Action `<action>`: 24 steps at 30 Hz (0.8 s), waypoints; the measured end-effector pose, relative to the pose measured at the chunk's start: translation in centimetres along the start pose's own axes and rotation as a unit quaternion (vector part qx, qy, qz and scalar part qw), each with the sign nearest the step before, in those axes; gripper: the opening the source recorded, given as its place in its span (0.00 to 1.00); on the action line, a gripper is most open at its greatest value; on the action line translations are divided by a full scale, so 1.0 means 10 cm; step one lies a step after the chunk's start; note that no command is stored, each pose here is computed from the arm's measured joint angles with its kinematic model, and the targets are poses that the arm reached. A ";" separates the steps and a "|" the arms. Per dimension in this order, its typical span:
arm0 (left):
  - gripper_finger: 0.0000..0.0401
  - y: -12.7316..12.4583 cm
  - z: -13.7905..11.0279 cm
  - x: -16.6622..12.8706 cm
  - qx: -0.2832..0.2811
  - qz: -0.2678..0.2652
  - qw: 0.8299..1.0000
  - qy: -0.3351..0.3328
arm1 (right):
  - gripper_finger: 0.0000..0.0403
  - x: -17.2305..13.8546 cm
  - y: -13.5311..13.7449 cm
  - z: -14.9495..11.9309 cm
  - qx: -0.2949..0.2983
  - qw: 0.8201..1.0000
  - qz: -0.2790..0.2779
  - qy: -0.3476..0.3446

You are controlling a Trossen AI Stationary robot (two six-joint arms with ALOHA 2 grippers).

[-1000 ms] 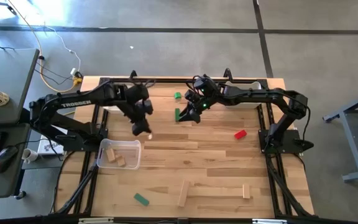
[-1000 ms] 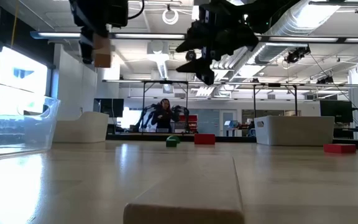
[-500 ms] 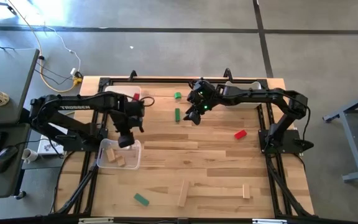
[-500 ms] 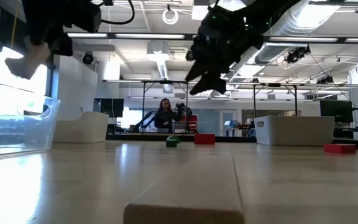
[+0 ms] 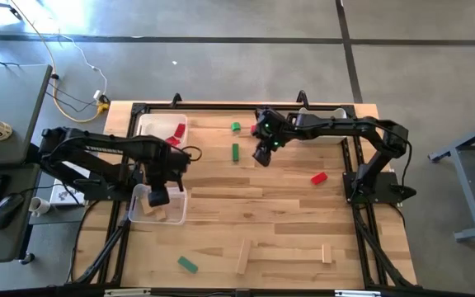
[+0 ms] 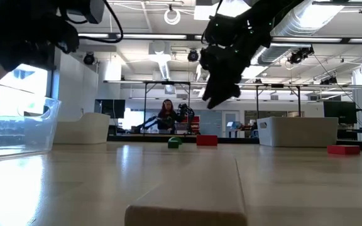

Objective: Sort & place blocks by color
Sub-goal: Put the cream rectangle into the transparent bin

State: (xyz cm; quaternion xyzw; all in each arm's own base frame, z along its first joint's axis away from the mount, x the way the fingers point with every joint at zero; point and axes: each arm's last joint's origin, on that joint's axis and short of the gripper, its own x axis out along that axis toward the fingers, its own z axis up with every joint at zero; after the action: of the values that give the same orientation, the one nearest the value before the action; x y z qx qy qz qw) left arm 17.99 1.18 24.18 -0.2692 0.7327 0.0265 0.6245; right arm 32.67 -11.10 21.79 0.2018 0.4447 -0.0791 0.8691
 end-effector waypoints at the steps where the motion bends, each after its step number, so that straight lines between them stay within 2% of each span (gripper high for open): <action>1: 0.28 0.00 -0.01 0.02 0.000 0.001 1.000 0.004 | 0.52 0.00 -0.01 -0.04 0.005 1.000 -0.003 0.019; 5: 0.28 0.03 -0.01 0.10 -0.002 0.008 1.000 0.012 | 0.52 -0.02 -0.02 -0.21 0.021 0.994 -0.015 0.106; 8: 0.28 0.05 -0.02 0.14 -0.003 0.020 1.000 0.014 | 0.52 -0.06 -0.02 -0.36 0.022 0.983 -0.020 0.183; 17: 0.33 0.09 -0.04 0.21 -0.008 0.031 0.999 0.026 | 0.52 -0.22 0.05 -0.67 -0.013 0.934 -0.046 0.353; 24: 0.35 0.10 -0.04 0.22 -0.009 0.033 0.999 0.027 | 0.52 -0.31 0.13 -0.79 -0.061 0.895 -0.093 0.432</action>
State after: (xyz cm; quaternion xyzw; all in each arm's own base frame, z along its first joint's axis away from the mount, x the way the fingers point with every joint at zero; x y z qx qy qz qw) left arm 17.04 1.08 21.94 -0.2510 0.7573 0.0463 0.6011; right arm 25.33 -6.74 20.53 0.1201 0.7970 -0.0377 0.5907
